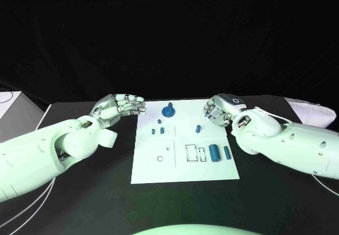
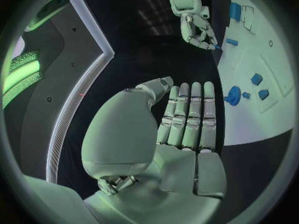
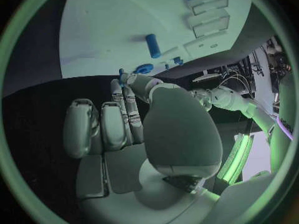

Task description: Assemble the parts on the task board

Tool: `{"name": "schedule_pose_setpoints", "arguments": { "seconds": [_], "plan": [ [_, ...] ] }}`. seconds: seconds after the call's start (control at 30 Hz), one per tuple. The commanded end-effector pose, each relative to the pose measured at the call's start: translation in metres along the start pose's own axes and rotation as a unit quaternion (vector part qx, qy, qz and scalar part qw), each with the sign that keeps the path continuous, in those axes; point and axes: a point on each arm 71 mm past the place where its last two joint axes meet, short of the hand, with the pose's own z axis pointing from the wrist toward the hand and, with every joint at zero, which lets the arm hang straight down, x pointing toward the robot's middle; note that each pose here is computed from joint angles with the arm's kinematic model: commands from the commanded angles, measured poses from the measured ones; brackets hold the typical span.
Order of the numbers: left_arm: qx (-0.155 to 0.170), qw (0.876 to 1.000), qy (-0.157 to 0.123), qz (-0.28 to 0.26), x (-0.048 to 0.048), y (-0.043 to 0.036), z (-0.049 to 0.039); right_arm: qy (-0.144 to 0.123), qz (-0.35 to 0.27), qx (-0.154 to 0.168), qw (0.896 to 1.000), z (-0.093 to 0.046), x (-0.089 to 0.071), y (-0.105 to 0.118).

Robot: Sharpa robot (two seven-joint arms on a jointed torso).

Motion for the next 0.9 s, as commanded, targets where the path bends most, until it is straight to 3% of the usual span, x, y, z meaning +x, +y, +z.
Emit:
{"name": "schedule_pose_setpoints", "arguments": {
  "seconds": [0.03, 0.3, 0.47, 0.6, 0.9],
  "plan": [
    [0.000, 1.000, 0.000, -0.009, 0.0023, 0.0017, -0.0004, -0.005, 0.031, -0.017, 0.999, -0.003, -0.001, 0.015],
    [-0.003, 1.000, 0.002, -0.014, 0.0070, 0.0069, -0.0018, 0.029, 0.061, -0.080, 0.994, -0.013, 0.016, 0.067],
    [-0.004, 1.000, 0.004, -0.017, 0.0116, 0.0082, -0.0019, 0.051, 0.061, -0.104, 0.991, -0.013, 0.028, 0.087],
    [-0.008, 1.000, 0.007, -0.020, 0.0167, 0.0095, -0.0012, 0.069, 0.054, -0.111, 0.990, -0.013, 0.038, 0.098],
    [-0.012, 1.000, 0.000, -0.018, 0.0166, 0.0104, -0.0014, 0.096, 0.050, -0.110, 0.988, -0.017, 0.060, 0.115]
  ]
}}
